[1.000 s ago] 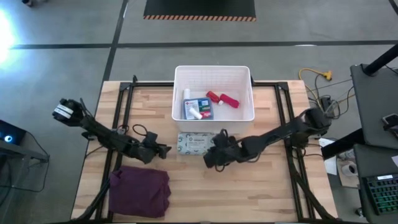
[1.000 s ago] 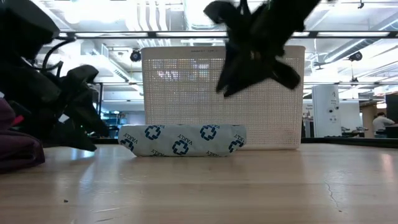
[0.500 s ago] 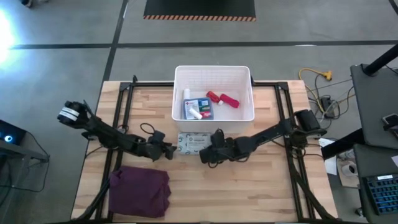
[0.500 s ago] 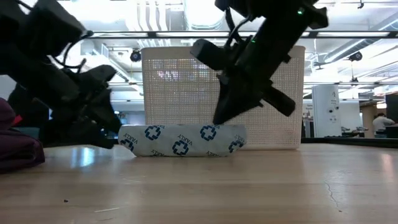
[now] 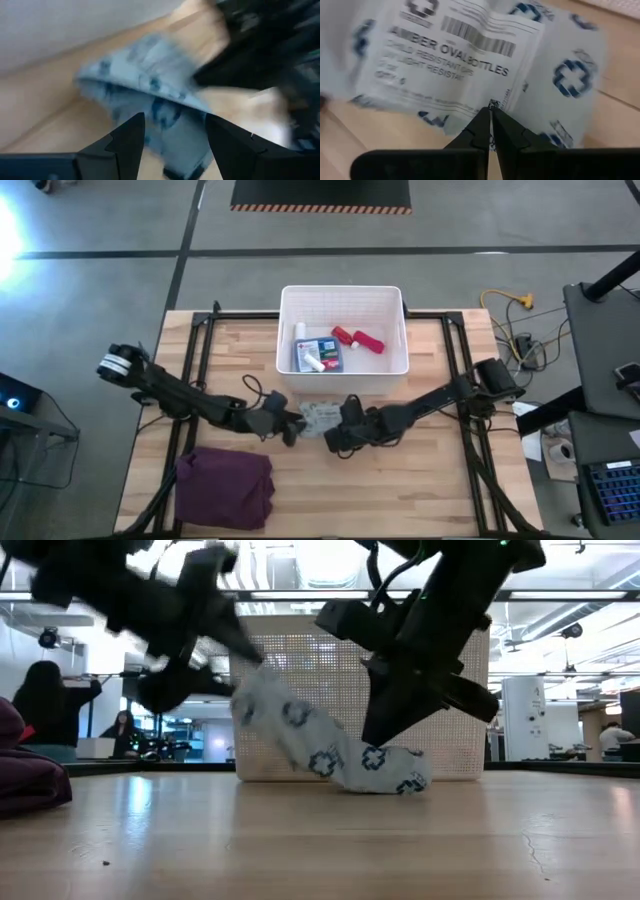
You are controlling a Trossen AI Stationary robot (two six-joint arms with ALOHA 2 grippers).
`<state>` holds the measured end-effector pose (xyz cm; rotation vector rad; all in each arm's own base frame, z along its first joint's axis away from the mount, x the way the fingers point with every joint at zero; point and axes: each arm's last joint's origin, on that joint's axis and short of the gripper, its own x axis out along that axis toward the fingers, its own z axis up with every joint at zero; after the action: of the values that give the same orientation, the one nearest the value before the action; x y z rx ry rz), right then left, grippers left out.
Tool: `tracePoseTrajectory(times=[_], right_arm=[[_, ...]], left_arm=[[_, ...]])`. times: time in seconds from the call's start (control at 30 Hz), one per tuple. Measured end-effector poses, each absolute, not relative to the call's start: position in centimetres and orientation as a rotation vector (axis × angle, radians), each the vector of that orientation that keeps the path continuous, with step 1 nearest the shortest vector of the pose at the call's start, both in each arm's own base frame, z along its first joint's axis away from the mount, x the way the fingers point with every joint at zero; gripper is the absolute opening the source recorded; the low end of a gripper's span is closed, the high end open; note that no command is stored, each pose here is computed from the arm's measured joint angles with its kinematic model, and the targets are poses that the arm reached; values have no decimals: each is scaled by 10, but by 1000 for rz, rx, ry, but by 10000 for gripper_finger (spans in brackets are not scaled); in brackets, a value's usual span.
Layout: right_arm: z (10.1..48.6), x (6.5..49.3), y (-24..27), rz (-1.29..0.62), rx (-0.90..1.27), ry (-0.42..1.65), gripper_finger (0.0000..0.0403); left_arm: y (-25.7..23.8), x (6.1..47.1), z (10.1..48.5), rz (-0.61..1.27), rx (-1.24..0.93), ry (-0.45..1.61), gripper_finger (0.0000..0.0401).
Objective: Pick & place medical supplies in basket/bin
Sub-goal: Put the white mailer bag into the white bin
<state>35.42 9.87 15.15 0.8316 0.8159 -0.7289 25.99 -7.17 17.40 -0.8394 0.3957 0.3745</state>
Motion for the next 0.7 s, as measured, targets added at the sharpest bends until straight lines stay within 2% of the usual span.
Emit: tracePoseTrajectory(times=[0.27,0.5,0.7], right_arm=[[155,344,113,-685,771,872,13],[151,337,132,-592,706,925,13],[138,321,142,-618,707,947,13]], left_arm=[[-79,285,238,247,-623,282,195],[-82,292,248,243,-614,275,195],[-81,289,240,253,-604,304,195]])
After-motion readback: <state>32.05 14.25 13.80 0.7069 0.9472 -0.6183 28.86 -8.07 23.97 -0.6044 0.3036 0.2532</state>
